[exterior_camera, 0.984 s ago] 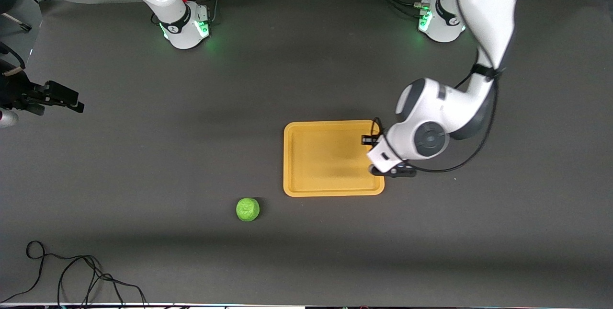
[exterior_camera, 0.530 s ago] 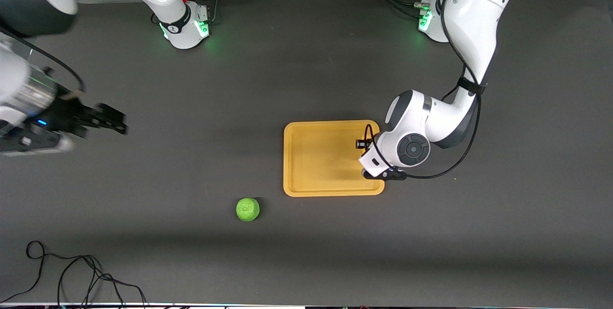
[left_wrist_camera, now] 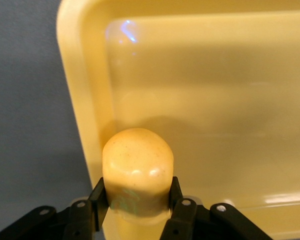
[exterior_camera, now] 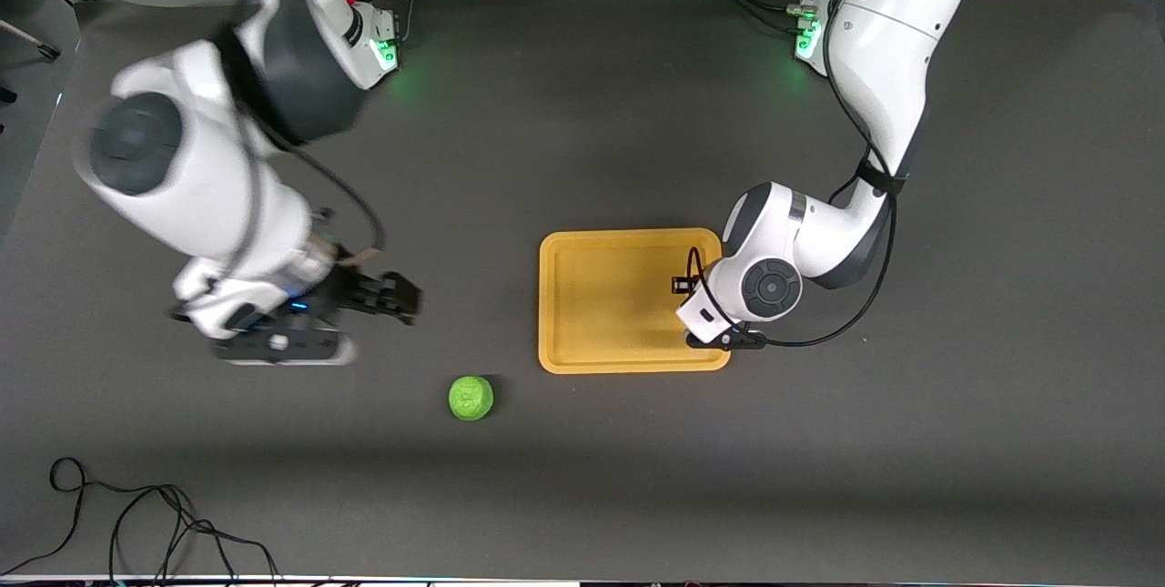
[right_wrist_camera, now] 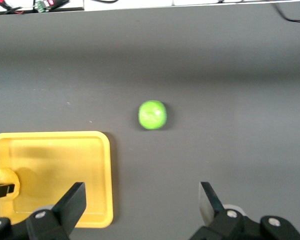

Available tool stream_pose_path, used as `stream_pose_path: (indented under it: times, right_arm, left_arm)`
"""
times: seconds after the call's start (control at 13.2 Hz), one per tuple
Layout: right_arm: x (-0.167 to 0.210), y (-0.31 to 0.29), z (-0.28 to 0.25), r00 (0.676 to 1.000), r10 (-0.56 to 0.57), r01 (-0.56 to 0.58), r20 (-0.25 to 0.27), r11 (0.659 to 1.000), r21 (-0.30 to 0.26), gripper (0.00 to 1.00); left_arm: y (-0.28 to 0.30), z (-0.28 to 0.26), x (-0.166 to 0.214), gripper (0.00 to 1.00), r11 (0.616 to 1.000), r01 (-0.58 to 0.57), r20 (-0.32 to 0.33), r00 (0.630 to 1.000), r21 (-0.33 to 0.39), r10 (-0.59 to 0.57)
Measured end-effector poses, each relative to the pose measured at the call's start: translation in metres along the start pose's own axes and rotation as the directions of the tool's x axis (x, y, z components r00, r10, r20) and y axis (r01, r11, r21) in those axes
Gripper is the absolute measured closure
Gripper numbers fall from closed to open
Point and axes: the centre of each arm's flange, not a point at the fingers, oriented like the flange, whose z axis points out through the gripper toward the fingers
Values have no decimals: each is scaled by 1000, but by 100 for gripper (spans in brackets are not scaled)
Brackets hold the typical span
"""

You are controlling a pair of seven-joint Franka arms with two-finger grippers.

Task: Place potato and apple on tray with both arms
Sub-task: 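Release the potato on the tray while the right gripper grasps the apple, then lift the apple with the right gripper while the left gripper withdraws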

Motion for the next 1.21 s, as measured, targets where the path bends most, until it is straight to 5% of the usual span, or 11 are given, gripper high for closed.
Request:
stream_pose_path:
  times: [0.3,0.68,0.98,1.21]
  right_arm:
    - [20,2,56,1000,13,-13,0,1000,-10,0]
    - [40,-2,184,1000,8,-8,-11,999,-36,0]
    - [41,0,275,999,0,-1,-44,1000,-31,0]
    - [34,4,311,999,-2,0,-42,999,-34,0]
  left_arm:
    - [1,-1,2,12,1000,-8,-10,1000,11,8]
    - [-9,-86,-3,1,1000,15,-72,997,-6,-15]
    - [-104,-250,-44,0,998,62,-195,979,21,-57]
    - [-174,-317,-80,0,999,21,-236,972,45,-10]
